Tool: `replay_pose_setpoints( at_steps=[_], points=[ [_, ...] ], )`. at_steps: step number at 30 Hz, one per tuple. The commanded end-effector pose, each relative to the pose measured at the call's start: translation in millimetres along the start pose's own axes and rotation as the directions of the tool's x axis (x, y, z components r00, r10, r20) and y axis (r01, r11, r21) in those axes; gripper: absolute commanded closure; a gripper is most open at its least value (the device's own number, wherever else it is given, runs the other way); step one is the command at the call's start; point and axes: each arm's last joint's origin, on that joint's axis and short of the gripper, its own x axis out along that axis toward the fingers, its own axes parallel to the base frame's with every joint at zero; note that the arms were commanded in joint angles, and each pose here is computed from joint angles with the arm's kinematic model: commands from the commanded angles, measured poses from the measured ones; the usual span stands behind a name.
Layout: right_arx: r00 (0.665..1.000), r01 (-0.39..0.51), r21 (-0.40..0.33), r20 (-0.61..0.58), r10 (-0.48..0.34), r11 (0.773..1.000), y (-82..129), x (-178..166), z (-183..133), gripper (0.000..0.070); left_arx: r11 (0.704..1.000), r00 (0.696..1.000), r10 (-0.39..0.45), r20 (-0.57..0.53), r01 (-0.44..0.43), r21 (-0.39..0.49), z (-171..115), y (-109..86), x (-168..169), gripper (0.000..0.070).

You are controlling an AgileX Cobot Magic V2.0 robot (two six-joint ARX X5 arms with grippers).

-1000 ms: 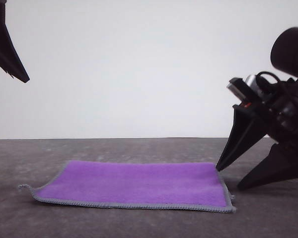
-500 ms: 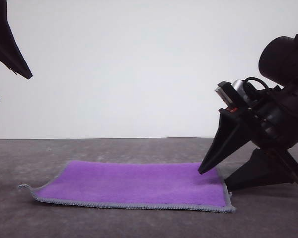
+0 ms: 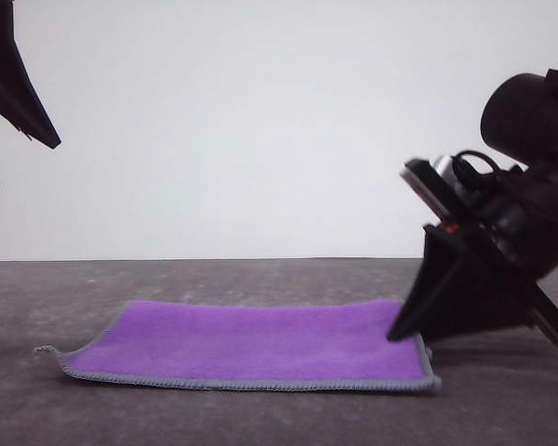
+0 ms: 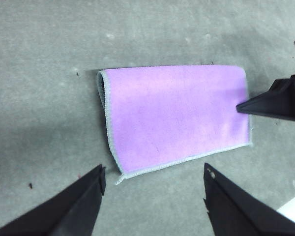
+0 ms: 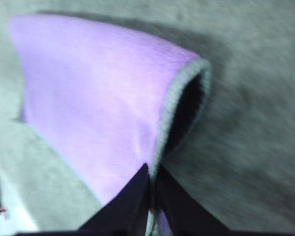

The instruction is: Fold clothes

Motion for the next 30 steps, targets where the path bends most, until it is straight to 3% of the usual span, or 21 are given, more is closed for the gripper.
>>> replay_pose_setpoints(
  at_steps=[1, 4, 15, 27, 29, 30],
  points=[
    [0.999, -0.045, -0.035, 0.006, 0.046, 0.998, 12.4, -0.3, 8.3, 0.0700, 1.000, 1.000, 0.000, 0.005, 0.000, 0.004, 1.3, -0.8, 0.3, 0.0310],
    [0.995, -0.103, -0.060, -0.015, 0.103, 0.993, 25.8, 2.0, 13.2, 0.0700, 1.000, 1.000, -0.001, 0.006, 0.001, 0.006, 1.4, -0.9, 0.3, 0.0310],
    [0.981, -0.193, -0.197, -0.039, 0.189, 0.961, 81.5, 41.8, 19.4, 0.0700, 1.000, 1.000, -0.002, 0.009, 0.002, 0.012, 1.7, -1.0, 0.3, 0.0310],
    [0.968, -0.244, -0.227, -0.121, 0.221, 0.943, 100.9, 103.5, 31.2, 0.0699, 0.999, 0.998, -0.015, 0.053, 0.013, 0.030, 6.2, -2.3, 0.2, 0.0310],
    [0.965, -0.254, -0.239, -0.121, 0.231, 0.937, 103.3, 105.6, 30.7, 0.0640, 0.999, 0.999, -0.014, 0.052, 0.013, 0.030, 6.1, -2.3, 0.2, 0.0310],
    [0.965, -0.256, -0.241, -0.123, 0.232, 0.936, 104.0, 106.1, 30.0, 0.0570, 0.999, 0.999, -0.014, 0.050, 0.012, 0.029, 6.0, -2.2, 0.2, 0.0310]
  ],
)
